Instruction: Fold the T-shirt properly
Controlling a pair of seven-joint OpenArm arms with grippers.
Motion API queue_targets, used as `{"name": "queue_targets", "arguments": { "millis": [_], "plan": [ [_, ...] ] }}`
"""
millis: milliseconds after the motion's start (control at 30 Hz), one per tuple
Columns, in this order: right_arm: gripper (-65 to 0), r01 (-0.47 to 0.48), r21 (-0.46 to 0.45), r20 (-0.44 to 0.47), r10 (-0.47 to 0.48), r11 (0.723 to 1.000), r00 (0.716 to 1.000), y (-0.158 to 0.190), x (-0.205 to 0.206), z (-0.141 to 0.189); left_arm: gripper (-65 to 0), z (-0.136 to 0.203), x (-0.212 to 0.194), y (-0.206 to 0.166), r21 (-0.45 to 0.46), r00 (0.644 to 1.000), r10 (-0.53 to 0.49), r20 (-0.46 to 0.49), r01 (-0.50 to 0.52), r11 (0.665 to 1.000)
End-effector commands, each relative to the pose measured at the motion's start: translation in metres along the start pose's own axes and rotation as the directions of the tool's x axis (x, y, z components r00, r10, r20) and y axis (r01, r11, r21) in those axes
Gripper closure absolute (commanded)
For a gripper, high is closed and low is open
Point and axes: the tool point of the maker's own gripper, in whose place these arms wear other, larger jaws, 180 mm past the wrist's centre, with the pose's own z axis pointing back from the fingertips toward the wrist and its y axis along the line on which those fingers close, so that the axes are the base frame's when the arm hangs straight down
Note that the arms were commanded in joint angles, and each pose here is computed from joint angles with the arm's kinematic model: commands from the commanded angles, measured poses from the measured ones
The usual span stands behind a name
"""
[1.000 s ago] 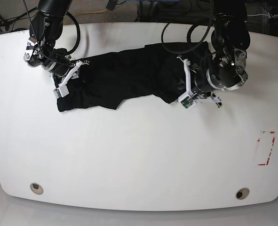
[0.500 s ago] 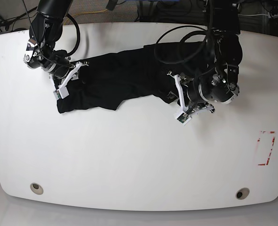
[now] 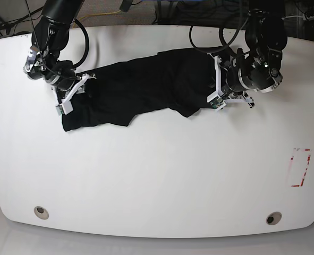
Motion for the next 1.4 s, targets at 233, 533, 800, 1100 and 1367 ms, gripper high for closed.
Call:
{"name": "queue_targets", "arguments": {
  "millis": [233, 533, 800, 1100, 1367],
  "plan": [
    [-45.7, 0.03, -0.009, 0.173, -0.028, 1.0, 0.985, -0.029, 0.059, 0.042, -6.4, 0.002, -0.027, 0.011, 0.02, 0.998, 0.063, -0.017, -0.063, 0.998],
    [-47.9, 0.069, -0.088, 0.226, -0.047, 0.994, 0.973, -0.069, 0.083, 0.064, -6.7, -0.024, -0.039, 0.015, -0.036, 0.989, 0.15, -0.011, -0.151, 0.988],
    [-48.0, 0.186, -0.113, 0.21, -0.159, 0.976, 0.965, -0.116, 0.077, 0.067, -6.8, -0.029, -0.03, 0.036, -0.005, 0.987, 0.159, -0.004, -0.159, 0.987],
    [-48.0, 0.235, -0.108, 0.183, -0.213, 0.966, 0.96, -0.122, 0.053, 0.061, -6.8, -0.025, -0.015, 0.096, 0.146, 0.993, 0.11, -0.053, -0.101, 0.984],
    [-47.6, 0.258, -0.047, 0.142, -0.249, 0.965, 0.958, -0.083, 0.016, 0.035, -6.8, -0.026, -0.001, 0.113, 0.159, 0.993, 0.115, -0.039, -0.107, 0.981]
  ]
}}
